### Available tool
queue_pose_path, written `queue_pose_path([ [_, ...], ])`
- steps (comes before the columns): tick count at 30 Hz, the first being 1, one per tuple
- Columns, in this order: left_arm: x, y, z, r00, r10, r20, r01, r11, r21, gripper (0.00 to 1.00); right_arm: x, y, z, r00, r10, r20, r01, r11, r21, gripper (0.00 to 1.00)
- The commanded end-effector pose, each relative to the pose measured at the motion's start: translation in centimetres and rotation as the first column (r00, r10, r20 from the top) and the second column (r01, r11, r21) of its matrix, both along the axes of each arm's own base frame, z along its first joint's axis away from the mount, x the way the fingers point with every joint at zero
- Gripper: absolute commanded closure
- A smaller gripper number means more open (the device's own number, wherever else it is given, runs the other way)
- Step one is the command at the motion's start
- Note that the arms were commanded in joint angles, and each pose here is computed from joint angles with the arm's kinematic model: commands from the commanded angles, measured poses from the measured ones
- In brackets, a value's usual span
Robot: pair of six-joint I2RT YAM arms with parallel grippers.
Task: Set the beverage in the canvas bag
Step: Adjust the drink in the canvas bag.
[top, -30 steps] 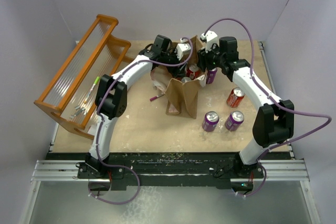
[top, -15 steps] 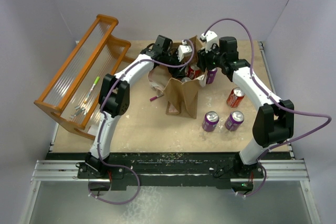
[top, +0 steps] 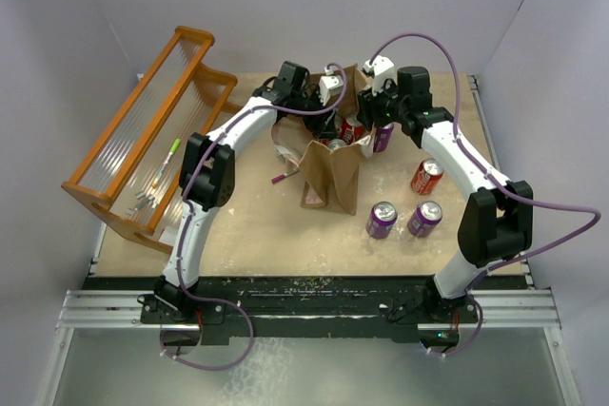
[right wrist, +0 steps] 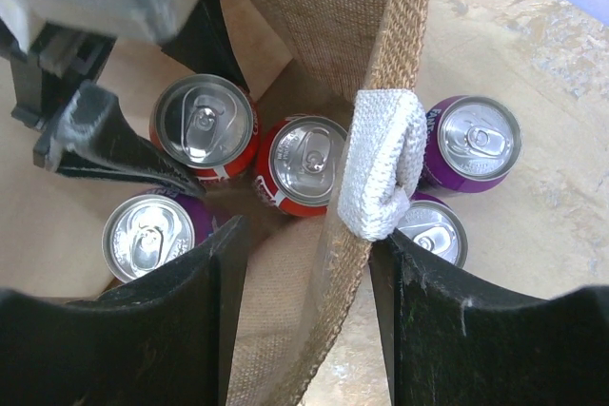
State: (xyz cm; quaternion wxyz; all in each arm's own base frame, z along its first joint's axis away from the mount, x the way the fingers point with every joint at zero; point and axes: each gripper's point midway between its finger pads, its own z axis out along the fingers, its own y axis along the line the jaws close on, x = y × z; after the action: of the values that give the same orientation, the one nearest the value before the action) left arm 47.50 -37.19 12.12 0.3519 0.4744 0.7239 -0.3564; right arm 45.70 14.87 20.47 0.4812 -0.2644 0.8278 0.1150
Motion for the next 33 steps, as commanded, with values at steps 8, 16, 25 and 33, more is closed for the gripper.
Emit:
queue_pose_path([
  [8, -1.2, -2.1, 6.8, 0.993, -0.116, 0.026, 0.119, 0.955, -0.272, 1.0, 0.2, -0.5, 1.4, 0.999, 0.001, 0.049, 0.0, 1.0, -0.01, 0.45],
  [16, -1.9, -1.7, 3.6, 0.992, -0.122, 0.004, 0.121, 0.975, -0.187, 1.0, 0.5, -0.3, 1.3, 0.999, 0.007, 0.052, -0.006, 1.0, -0.007, 0.45],
  [25, 0.9, 0.8, -0.6, 0.997, 0.015, 0.082, -0.018, 0.999, 0.038, 0.86, 0.5, -0.3, 1.2, 0.999, 0.009, 0.049, -0.008, 1.0, -0.006, 0.45],
  [33, 0.8, 0.6, 0.7, 0.994, -0.011, 0.107, 0.006, 0.999, 0.044, 0.55, 0.5, -0.3, 1.4, 0.999, 0.007, 0.051, -0.007, 1.0, -0.009, 0.45],
])
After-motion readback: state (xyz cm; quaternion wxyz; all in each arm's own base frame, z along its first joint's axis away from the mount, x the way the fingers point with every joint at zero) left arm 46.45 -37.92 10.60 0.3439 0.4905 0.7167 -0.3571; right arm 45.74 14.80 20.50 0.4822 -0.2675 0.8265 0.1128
